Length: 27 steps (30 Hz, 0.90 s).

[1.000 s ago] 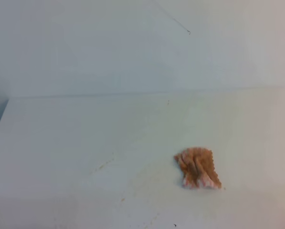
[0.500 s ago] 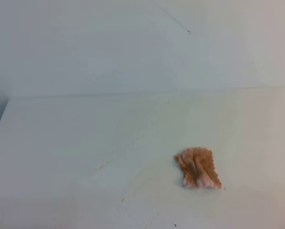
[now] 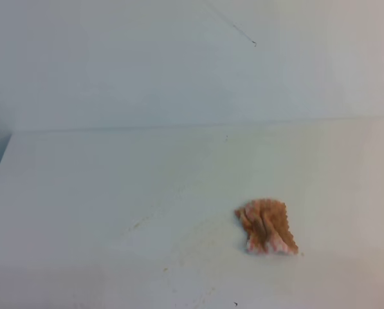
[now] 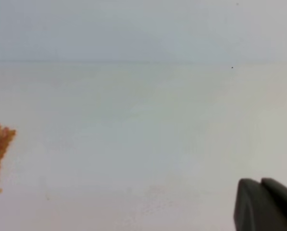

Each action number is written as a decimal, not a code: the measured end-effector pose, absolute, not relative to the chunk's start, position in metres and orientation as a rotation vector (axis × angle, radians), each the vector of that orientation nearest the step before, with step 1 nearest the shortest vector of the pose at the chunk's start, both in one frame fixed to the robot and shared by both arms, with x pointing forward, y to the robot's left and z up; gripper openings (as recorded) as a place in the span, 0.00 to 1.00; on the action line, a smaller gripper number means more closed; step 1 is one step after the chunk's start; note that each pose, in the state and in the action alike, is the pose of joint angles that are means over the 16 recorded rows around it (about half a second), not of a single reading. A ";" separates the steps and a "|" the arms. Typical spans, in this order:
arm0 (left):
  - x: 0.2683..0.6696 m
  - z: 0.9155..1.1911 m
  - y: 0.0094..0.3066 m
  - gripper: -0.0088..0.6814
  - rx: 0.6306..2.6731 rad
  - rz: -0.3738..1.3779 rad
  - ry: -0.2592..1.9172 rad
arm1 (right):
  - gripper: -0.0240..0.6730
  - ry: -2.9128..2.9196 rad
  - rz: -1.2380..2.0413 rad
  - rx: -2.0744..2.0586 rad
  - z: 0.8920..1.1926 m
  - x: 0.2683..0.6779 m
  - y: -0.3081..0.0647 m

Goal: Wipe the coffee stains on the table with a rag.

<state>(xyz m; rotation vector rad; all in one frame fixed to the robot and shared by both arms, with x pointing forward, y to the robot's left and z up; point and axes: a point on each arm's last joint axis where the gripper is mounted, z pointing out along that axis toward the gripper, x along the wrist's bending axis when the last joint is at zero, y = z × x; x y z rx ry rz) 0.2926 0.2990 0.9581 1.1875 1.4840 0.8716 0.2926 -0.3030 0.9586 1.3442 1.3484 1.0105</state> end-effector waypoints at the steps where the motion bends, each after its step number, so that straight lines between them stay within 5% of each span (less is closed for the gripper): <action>1: 0.293 0.958 0.299 0.01 1.187 0.871 1.484 | 0.03 1.348 1.011 1.345 0.959 0.293 -0.303; 27: 0.293 0.959 0.299 0.01 1.186 0.870 1.485 | 0.03 1.345 1.015 1.350 0.958 0.293 -0.303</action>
